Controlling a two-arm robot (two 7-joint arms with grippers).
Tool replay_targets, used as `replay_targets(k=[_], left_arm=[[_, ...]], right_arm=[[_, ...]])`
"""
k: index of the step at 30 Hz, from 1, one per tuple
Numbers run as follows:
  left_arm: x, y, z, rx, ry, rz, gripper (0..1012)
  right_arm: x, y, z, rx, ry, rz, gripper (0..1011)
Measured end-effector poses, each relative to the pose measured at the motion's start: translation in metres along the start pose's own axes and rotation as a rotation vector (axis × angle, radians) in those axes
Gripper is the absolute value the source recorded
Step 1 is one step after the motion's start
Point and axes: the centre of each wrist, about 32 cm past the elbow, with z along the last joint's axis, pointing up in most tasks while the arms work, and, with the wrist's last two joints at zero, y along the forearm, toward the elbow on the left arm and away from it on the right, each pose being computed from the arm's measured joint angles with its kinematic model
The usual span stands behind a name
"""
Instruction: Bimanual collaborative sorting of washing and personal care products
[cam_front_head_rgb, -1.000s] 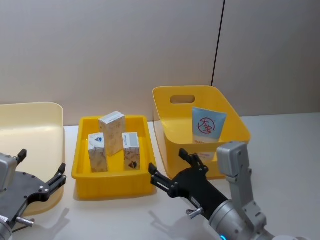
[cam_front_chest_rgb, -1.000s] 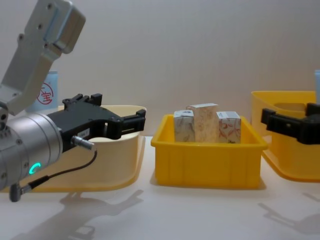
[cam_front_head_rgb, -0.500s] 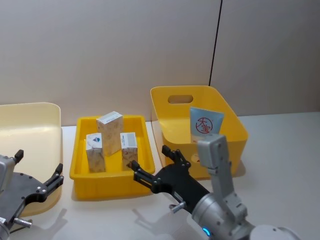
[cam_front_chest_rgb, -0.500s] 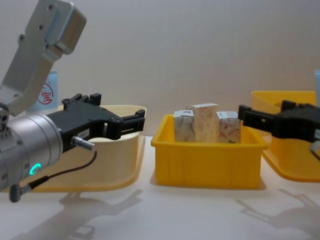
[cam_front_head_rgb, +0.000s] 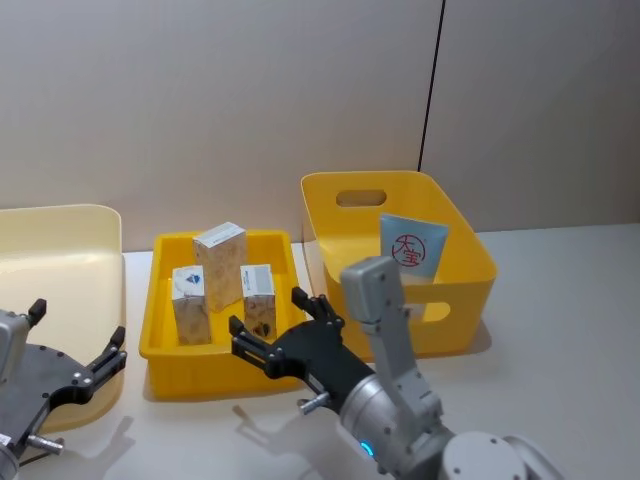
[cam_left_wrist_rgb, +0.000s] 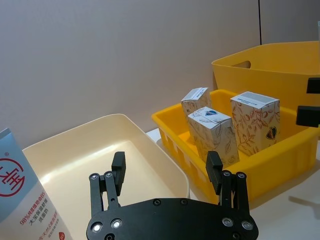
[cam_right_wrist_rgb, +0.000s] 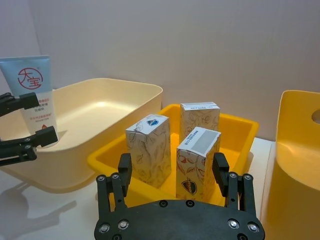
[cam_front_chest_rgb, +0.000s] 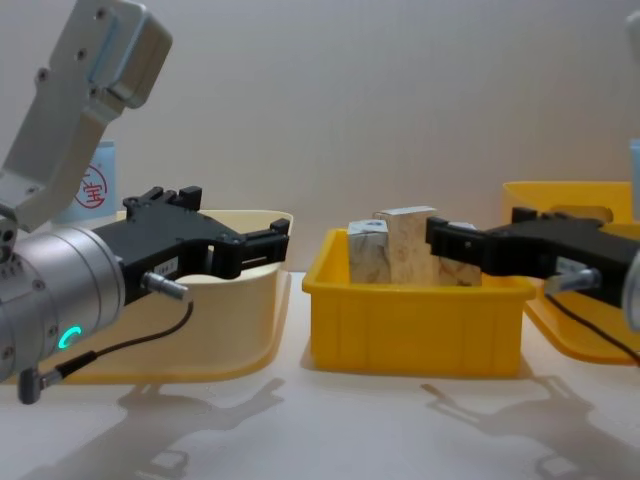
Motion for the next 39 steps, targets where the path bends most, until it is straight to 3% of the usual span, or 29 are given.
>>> replay_targets(k=[15,39], left_arm=[[0.0000,0.0000,0.0000,0.001,0.000,0.000,1002],[0.0000,0.0000,0.0000,0.001,0.000,0.000,1002]], right_arm=[[-0.018,0.028,-0.001,-0.043,-0.009,-0.085,1001],[-0.033,0.057,-0.007,-0.075,0.011,-0.192,1001]])
